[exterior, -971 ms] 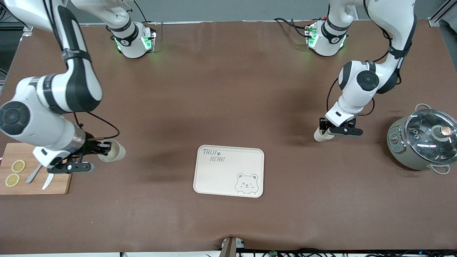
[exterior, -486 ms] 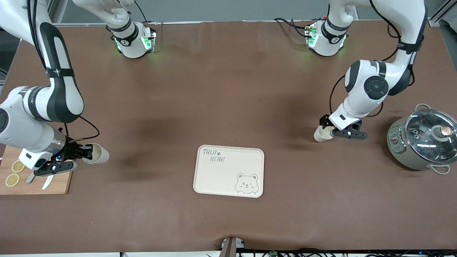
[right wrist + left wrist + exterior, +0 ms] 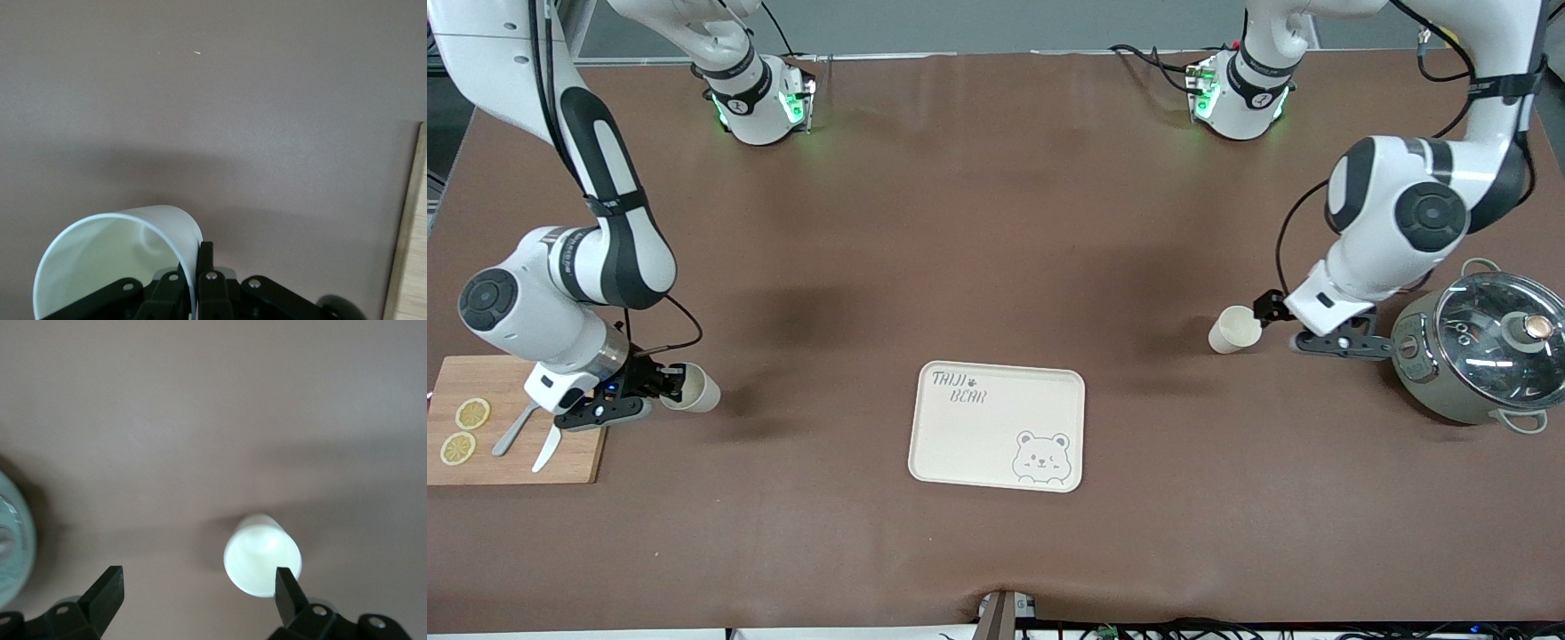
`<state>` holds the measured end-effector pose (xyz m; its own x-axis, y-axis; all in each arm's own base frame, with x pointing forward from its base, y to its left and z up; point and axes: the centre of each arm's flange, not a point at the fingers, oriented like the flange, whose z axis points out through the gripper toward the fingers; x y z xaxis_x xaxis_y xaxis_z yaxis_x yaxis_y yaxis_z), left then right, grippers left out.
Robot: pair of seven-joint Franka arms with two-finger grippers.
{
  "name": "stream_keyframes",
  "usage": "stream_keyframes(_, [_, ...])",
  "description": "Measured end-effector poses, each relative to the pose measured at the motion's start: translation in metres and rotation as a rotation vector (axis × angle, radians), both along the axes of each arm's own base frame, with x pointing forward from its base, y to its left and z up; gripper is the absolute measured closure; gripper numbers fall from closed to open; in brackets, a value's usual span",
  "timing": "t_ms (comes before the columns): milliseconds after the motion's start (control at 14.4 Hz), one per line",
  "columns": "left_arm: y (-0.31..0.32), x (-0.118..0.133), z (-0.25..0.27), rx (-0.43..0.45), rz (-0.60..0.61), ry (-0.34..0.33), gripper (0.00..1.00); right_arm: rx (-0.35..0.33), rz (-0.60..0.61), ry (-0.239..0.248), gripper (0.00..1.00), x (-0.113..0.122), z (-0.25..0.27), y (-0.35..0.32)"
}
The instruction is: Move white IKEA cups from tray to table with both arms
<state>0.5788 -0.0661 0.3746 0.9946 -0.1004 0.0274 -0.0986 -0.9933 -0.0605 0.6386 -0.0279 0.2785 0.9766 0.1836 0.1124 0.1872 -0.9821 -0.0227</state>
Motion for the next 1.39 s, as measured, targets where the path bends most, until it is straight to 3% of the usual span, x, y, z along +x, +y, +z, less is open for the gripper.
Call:
stream_keyframes(278, [0.043,0.04,0.043,-0.015,0.088,-0.078,0.0,-0.007,0.001,-0.019,0.96,0.003,-0.019,-0.001])
stream_keyframes(694, [0.103,0.061,0.128,-0.013,0.174,-0.043,0.0,-0.016,-0.001,-0.023,0.96,-0.001,-0.05,-0.002])
stream_keyframes(1388, [0.106,0.072,0.109,-0.029,0.179,0.008,0.0,-0.018,0.004,-0.038,0.96,-0.002,-0.066,0.003])
